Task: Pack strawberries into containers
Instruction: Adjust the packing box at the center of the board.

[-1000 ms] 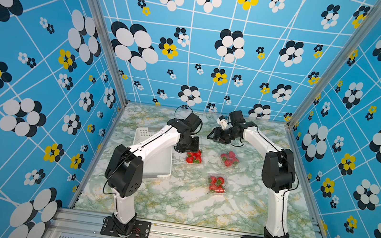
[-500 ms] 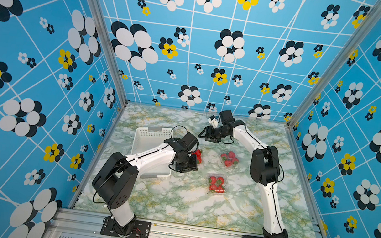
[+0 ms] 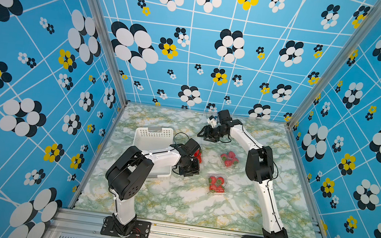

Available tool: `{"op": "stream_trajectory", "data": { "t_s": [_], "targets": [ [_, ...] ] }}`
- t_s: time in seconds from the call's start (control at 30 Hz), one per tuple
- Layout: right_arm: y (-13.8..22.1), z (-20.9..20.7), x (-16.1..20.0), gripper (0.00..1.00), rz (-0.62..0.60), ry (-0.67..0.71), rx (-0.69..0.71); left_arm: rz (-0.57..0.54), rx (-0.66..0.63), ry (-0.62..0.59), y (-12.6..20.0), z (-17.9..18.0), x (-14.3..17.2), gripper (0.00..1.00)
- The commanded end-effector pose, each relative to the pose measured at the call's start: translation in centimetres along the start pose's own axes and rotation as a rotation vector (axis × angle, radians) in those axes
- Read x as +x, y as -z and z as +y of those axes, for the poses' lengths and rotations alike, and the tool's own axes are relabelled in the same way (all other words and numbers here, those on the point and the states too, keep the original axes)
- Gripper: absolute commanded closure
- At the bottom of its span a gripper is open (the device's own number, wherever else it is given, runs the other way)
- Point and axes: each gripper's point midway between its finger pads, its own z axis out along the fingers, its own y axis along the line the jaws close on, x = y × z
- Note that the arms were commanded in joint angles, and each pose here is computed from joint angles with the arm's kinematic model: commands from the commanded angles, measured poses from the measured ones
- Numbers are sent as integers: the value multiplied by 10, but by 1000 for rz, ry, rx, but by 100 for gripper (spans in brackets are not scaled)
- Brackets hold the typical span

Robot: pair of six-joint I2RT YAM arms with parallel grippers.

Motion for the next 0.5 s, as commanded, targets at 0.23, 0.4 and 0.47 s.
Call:
{"op": "stream_trajectory", "data": {
  "t_s": [0.23,0.4,0.47],
  "targets": [
    [-5,-8,2,37,23,-36,21,-85,26,89,-10,23,-22,66],
    [-9,-12,6,38,37,-42,28,-82,15,124,-13,32,-25,66],
    [-9,-13,5,38,33,-43,27,-77,6,133,-16,36,-24,66]
  ]
}}
